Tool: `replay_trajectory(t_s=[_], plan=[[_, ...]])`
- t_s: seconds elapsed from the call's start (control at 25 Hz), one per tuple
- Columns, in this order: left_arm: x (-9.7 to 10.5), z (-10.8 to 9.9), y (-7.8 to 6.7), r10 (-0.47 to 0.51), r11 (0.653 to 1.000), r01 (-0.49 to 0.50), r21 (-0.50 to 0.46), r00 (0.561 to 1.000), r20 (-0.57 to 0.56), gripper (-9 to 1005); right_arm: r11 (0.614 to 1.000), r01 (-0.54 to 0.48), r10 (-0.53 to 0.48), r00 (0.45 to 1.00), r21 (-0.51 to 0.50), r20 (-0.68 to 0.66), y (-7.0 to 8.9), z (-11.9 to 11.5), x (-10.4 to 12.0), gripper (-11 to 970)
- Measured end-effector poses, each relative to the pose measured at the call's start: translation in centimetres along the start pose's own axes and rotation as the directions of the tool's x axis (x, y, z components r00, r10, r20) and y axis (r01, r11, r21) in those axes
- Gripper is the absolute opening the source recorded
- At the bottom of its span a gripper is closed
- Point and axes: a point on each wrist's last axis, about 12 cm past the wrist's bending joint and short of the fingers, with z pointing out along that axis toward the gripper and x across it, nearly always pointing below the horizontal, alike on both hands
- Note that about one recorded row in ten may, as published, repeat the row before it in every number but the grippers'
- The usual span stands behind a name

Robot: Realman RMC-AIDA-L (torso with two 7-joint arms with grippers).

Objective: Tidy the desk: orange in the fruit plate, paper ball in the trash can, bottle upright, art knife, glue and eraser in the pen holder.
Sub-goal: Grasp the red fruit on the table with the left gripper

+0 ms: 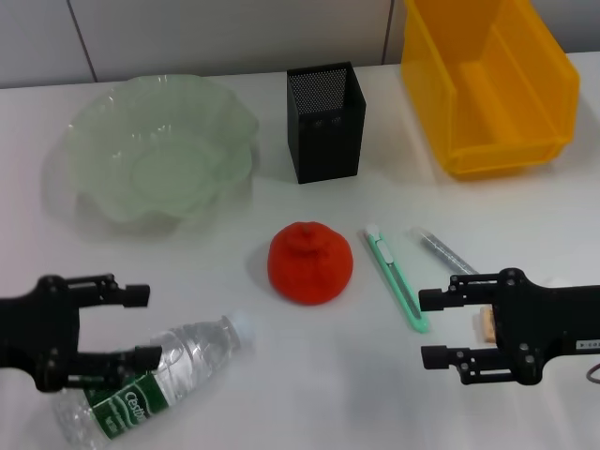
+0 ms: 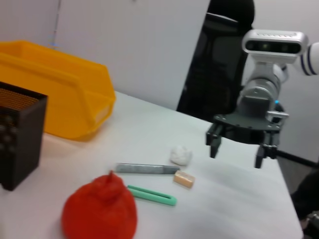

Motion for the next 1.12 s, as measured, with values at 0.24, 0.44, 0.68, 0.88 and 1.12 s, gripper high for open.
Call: replay_trajectory(t_s=[0.24,0.44,0.68,0.88,1.12], plan=[[-2.7,-0.3,0.6,0.013,0.998,-0.015,-0.065,0.999,-0.044,748,1.0,-0.009,0.009,1.0,-0.022,0.003,0.6,-0.4,0.3,661],[-3.8,0.2,1.8,0.028,0.992,-0.035,-0.119,0.998,-0.052,740,0.999,-0.018,0.019,1.0,-0.04,0.007,1.1,-0.6,0.5,661],[-4.5,1.5,3.3,0.048,0.985,-0.062,-0.162,0.995,-0.09,731,0.998,-0.032,0.031,0.999,-0.06,-0.011,1.6,-0.6,0.9,661],[-4.8,3.6,4.0,0.065,0.985,-0.084,-0.152,0.99,-0.127,723,0.997,-0.039,0.038,0.999,-0.061,-0.016,1.7,-0.5,1.1,661],[-4.8,7.3,4.4,0.11,0.983,-0.13,-0.131,0.983,-0.146,714,0.997,-0.041,0.039,0.999,-0.073,-0.027,1.7,-0.4,1.1,661]])
